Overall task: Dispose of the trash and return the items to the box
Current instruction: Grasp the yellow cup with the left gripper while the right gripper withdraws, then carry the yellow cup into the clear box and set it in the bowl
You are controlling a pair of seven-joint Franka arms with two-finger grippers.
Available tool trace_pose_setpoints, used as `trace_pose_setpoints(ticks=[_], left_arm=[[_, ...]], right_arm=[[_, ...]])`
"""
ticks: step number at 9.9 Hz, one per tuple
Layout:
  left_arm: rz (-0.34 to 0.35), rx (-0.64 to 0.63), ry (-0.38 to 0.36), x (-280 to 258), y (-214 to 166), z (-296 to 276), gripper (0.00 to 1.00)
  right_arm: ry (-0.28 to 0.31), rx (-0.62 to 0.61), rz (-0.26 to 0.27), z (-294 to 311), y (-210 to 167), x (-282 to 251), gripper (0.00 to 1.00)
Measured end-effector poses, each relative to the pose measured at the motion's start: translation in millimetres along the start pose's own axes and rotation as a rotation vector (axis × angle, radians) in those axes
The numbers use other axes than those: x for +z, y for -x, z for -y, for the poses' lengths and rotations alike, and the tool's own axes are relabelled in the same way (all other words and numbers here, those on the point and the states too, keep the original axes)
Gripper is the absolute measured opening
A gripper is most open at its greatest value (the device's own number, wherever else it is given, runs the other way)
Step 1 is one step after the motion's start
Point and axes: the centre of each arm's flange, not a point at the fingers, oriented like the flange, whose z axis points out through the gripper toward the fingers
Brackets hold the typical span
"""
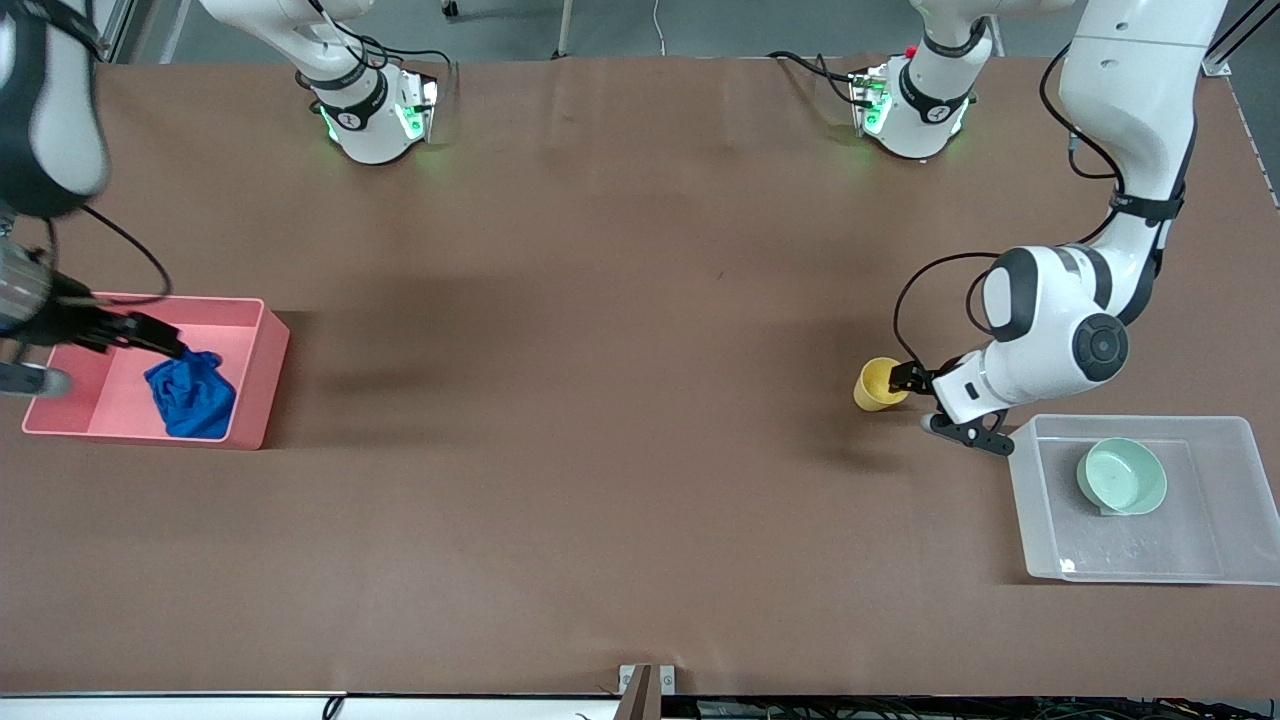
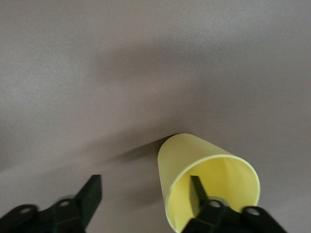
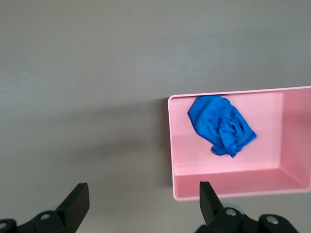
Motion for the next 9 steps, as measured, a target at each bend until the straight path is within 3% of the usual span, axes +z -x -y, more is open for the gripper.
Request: trace_pose_setpoints(ticks=[2, 5, 7, 9], left_arm=[[-0.005, -0.035, 0.000, 11, -5, -16, 0.45], [-0.017, -0.042, 0.000, 8, -8, -24, 0.03], [-0.032, -0.048, -0.002, -21, -10, -18, 0.04], [-0.079, -0.071, -0.022, -95, -17, 13, 0.04]], right_arm=[[-0.003, 0.005, -0.017, 1, 16, -73, 1.00], [-0.003, -0.007, -0.020, -5, 28, -101, 1.00], [-0.007, -0.006, -0.004, -15, 30, -95, 1.00], [-0.014, -0.020, -0.003, -12, 34, -94, 1.00]])
